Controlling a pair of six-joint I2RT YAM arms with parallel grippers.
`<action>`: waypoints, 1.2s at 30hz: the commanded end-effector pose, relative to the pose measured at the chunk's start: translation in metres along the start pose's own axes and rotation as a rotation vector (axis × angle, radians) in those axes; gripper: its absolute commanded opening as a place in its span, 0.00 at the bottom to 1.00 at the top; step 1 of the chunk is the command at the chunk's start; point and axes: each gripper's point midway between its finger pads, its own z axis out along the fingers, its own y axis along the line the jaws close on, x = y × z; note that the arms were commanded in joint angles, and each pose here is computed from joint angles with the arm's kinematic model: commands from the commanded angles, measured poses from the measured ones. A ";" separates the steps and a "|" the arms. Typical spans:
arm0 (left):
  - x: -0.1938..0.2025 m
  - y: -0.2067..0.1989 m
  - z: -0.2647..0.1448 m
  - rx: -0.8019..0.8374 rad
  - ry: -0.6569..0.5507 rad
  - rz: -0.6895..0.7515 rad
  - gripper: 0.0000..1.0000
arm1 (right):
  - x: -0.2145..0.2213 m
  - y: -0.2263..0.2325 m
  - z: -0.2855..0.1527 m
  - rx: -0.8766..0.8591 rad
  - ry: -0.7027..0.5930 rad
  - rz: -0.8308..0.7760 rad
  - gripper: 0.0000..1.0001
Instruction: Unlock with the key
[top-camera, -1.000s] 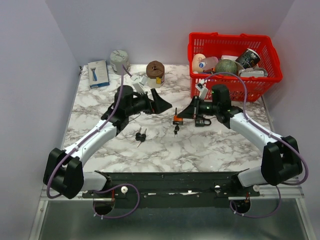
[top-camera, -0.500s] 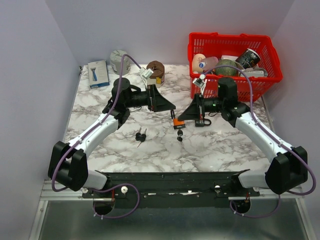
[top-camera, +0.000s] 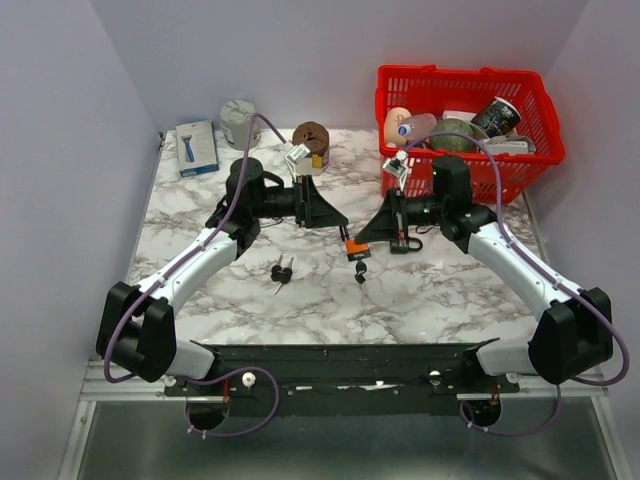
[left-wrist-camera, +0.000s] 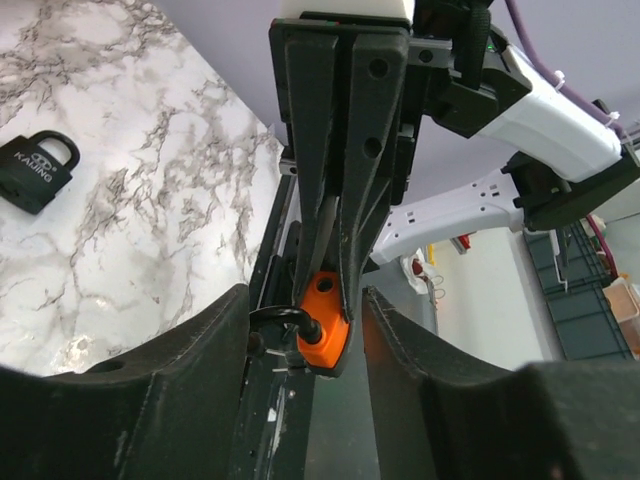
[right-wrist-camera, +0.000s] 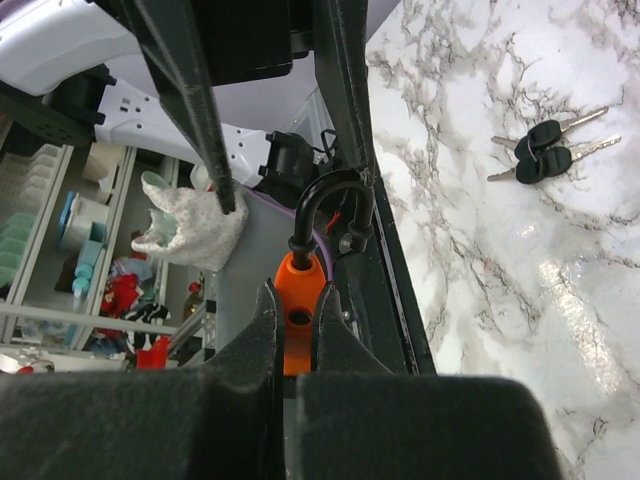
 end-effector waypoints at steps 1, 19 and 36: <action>0.019 0.012 -0.003 -0.066 0.056 -0.036 0.50 | -0.011 -0.016 0.002 0.064 -0.044 -0.022 0.01; 0.000 0.089 -0.042 -0.580 -0.136 -0.054 0.99 | -0.017 -0.163 0.026 0.374 -0.148 0.047 0.01; 0.011 0.097 -0.047 -0.594 -0.140 -0.094 0.99 | 0.014 -0.270 0.026 0.594 -0.113 0.167 0.01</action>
